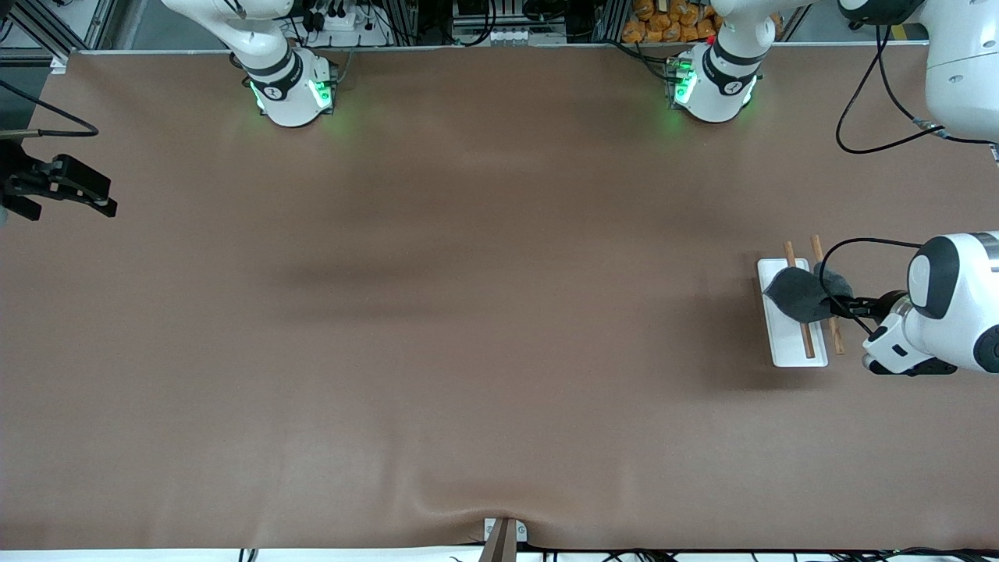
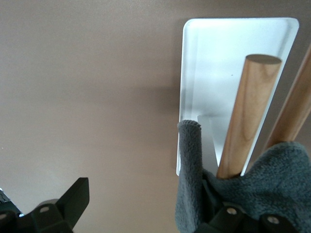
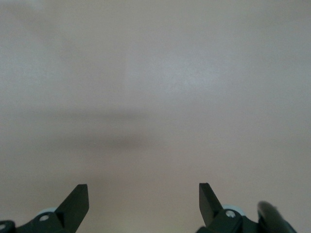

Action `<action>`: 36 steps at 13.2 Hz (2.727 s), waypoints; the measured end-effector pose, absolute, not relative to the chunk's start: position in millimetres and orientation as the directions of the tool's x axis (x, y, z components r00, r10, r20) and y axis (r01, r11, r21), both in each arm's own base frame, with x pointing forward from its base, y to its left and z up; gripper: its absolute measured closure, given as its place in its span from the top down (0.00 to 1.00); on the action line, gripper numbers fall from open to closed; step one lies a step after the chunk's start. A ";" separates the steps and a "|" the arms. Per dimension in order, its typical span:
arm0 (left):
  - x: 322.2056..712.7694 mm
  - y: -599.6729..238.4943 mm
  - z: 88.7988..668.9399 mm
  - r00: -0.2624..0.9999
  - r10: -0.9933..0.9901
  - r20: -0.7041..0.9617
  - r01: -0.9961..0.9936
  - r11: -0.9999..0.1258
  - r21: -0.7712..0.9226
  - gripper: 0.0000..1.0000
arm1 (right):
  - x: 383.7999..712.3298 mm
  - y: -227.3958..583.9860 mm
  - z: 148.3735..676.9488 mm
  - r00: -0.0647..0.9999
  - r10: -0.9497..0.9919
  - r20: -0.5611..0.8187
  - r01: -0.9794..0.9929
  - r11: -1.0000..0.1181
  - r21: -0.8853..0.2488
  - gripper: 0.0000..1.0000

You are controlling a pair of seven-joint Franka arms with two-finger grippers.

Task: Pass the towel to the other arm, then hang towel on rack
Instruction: 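Lower the towel over the wooden dowels with the left gripper, then open the left gripper to release the towel on the rack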

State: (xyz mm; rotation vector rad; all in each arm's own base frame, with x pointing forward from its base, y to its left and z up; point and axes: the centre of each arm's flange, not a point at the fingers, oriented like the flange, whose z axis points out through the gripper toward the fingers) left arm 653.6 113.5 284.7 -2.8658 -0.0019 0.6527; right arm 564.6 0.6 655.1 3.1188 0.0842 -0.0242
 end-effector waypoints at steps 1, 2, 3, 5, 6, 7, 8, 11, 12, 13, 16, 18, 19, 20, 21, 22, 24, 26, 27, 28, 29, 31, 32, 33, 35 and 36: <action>653.5 113.5 284.4 0.902 0.046 -0.429 -0.044 -0.980 -0.196 1.00 | 564.6 0.6 655.1 0.998 0.054 -0.016 0.054 -0.998 0.021 1.00; 653.3 113.9 284.0 0.902 0.046 -0.430 -0.043 -0.980 -0.196 1.00 | 564.6 0.7 655.1 0.998 0.054 -0.016 0.054 -0.998 0.021 1.00; 653.1 115.4 283.5 0.902 0.048 -0.430 -0.041 -0.980 -0.196 1.00 | 564.6 0.9 655.1 0.998 0.054 -0.016 0.055 -0.998 0.021 1.00; 652.4 121.1 281.4 0.902 0.053 -0.428 -0.035 -0.980 -0.195 1.00 | 564.6 1.2 655.1 0.998 0.055 -0.016 0.055 -0.998 0.021 1.00; 652.4 123.5 280.5 0.903 0.049 -0.427 -0.038 -0.981 -0.192 1.00 | 564.6 1.3 655.1 0.998 0.055 -0.016 0.055 -0.998 0.021 1.00; 652.9 125.1 280.0 0.905 0.035 -0.424 -0.049 -0.981 -0.186 1.00 | 564.6 1.5 655.1 0.998 0.055 -0.016 0.056 -0.998 0.021 1.00; 653.4 126.2 279.7 0.907 0.024 -0.421 -0.058 -0.982 -0.181 1.00 | 564.6 1.5 655.1 0.998 0.055 -0.016 0.056 -0.998 0.021 1.00; 654.4 131.1 280.3 0.909 0.000 -0.417 -0.085 -0.979 -0.186 1.00 | 564.6 1.5 655.1 0.998 0.055 -0.016 0.056 -0.998 0.021 1.00; 654.9 132.1 280.6 0.910 -0.007 -0.414 -0.093 -0.978 -0.187 1.00 | 564.6 1.5 655.1 0.998 0.055 -0.016 0.056 -0.998 0.021 1.00; 655.2 132.4 280.7 0.911 -0.011 -0.413 -0.097 -0.977 -0.188 1.00 | 564.6 1.5 655.1 0.998 0.055 -0.016 0.056 -0.998 0.020 1.00; 655.9 132.7 280.9 0.912 -0.015 -0.409 -0.100 -0.977 -0.189 1.00 | 564.6 1.5 655.1 0.998 0.055 -0.016 0.056 -0.998 0.020 1.00; 656.5 132.9 281.2 0.914 -0.016 -0.405 -0.100 -0.977 -0.189 1.00 | 564.6 1.5 655.1 0.998 0.055 -0.016 0.056 -0.998 0.020 1.00; 657.2 132.1 281.6 0.916 -0.018 -0.401 -0.102 -0.977 -0.189 1.00 | 564.6 1.5 655.1 0.998 0.055 -0.016 0.056 -0.998 0.020 1.00; 658.7 130.8 282.9 0.918 -0.021 -0.395 -0.103 -0.977 -0.189 1.00 | 564.6 1.5 655.1 0.998 0.055 -0.016 0.056 -0.998 0.020 1.00; 660.9 130.1 285.9 0.922 -0.022 -0.387 -0.103 -0.976 -0.190 1.00 | 564.6 1.6 655.0 0.998 0.055 -0.017 0.056 -0.998 0.020 1.00; 663.5 130.3 290.4 0.926 -0.022 -0.377 -0.101 -0.976 -0.193 1.00 | 564.6 1.6 655.0 0.998 0.055 -0.017 0.056 -0.998 0.020 1.00; 667.2 132.2 297.9 0.932 -0.019 -0.361 -0.096 -0.976 -0.197 1.00 | 564.6 1.6 654.9 0.998 0.055 -0.017 0.056 -0.998 0.020 1.00; 669.5 134.0 303.2 0.937 -0.016 -0.350 -0.091 -0.975 -0.201 1.00 | 564.6 1.6 654.9 0.998 0.055 -0.017 0.056 -0.998 0.020 1.00; 670.5 135.1 306.5 0.939 -0.014 -0.344 -0.089 -0.975 -0.202 1.00 | 564.5 1.6 654.9 0.998 0.055 -0.017 0.056 -0.998 0.020 1.00; 671.6 135.7 311.7 0.942 -0.013 -0.335 -0.086 -0.975 -0.205 1.00 | 564.6 1.6 654.8 0.998 0.055 -0.017 0.056 -0.998 0.020 1.00; 672.9 134.7 319.1 0.946 -0.014 -0.324 -0.085 -0.975 -0.207 1.00 | 564.6 1.5 654.7 0.998 0.055 -0.017 0.056 -0.998 0.020 1.00; 674.7 127.6 340.5 0.957 -0.017 -0.291 -0.076 -0.978 -0.192 1.00 | 564.6 1.5 654.3 0.998 0.055 -0.018 0.056 -0.998 0.020 1.00; 674.7 123.8 354.0 0.963 -0.014 -0.270 -0.063 -0.983 -0.174 1.00 | 564.6 1.5 654.2 0.998 0.055 -0.019 0.056 -0.998 0.020 1.00; 673.6 121.0 368.5 0.968 -0.008 -0.252 -0.049 -0.986 -0.157 1.00 | 564.6 1.4 654.0 0.998 0.055 -0.019 0.056 -0.998 0.020 1.00; 668.9 114.4 398.7 0.973 -0.003 -0.230 -0.035 -0.990 -0.136 1.00 | 564.6 1.4 653.7 0.998 0.055 -0.020 0.056 -0.998 0.020 1.00; 666.8 107.6 415.4 0.977 -0.007 -0.214 -0.035 -0.991 -0.126 1.00 | 564.6 1.4 653.6 0.998 0.055 -0.020 0.056 -0.998 0.020 1.00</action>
